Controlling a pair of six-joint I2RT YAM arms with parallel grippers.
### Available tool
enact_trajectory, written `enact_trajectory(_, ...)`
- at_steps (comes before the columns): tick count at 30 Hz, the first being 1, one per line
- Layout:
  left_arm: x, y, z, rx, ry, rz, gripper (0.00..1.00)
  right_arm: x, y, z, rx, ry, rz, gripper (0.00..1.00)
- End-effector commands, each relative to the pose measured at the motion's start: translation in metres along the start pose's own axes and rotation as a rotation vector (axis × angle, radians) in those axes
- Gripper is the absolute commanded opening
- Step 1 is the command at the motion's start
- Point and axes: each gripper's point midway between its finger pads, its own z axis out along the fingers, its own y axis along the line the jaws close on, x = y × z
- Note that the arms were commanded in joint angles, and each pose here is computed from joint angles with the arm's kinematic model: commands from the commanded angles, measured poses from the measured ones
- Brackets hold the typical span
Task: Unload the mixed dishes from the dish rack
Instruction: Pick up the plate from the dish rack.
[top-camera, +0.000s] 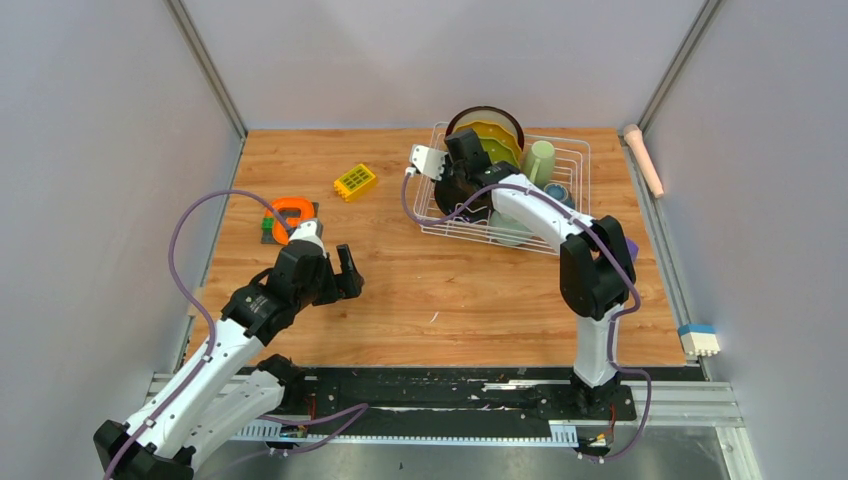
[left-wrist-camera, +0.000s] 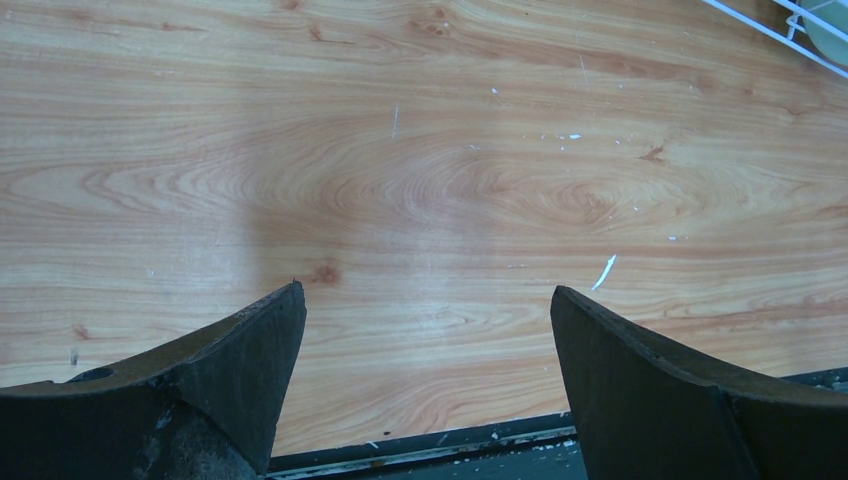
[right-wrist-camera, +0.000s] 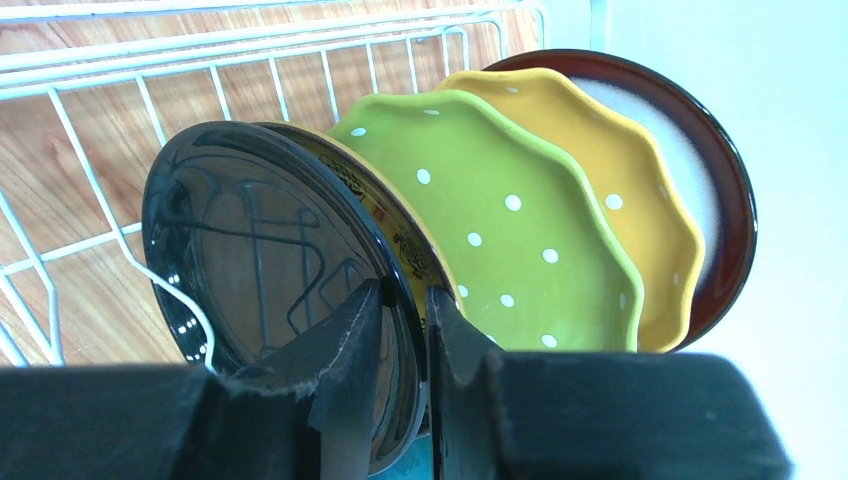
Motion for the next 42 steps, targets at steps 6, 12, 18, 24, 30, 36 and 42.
enact_trajectory(6, -0.01, -0.001, -0.002, -0.003, -0.038, 0.002, 1.0, -0.009, -0.056, -0.028, 0.208, -0.016, 0.029, 0.13)
enact_trajectory(12, -0.009, 0.0, -0.003, -0.006, -0.035, 0.002, 1.0, -0.014, -0.073, -0.049, 0.277, -0.037, 0.052, 0.16)
enact_trajectory(18, -0.009, 0.0, -0.003, -0.007, -0.035, 0.001, 1.0, -0.01, -0.079, -0.06, 0.309, -0.029, 0.049, 0.14)
enact_trajectory(24, -0.01, 0.0, -0.004, -0.01, -0.035, 0.0, 1.0, -0.011, -0.089, -0.07, 0.358, -0.027, 0.054, 0.13)
enact_trajectory(30, -0.011, 0.0, -0.005, -0.013, -0.039, -0.004, 1.0, -0.024, -0.107, -0.1, 0.416, -0.084, 0.093, 0.0)
enact_trajectory(36, -0.018, -0.007, -0.012, 0.02, -0.055, -0.009, 1.0, -0.045, -0.128, -0.149, 0.493, -0.194, 0.228, 0.0)
enact_trajectory(42, -0.032, -0.027, -0.032, 0.133, -0.099, -0.025, 1.0, -0.05, -0.124, -0.22, 0.501, -0.42, 0.762, 0.0)
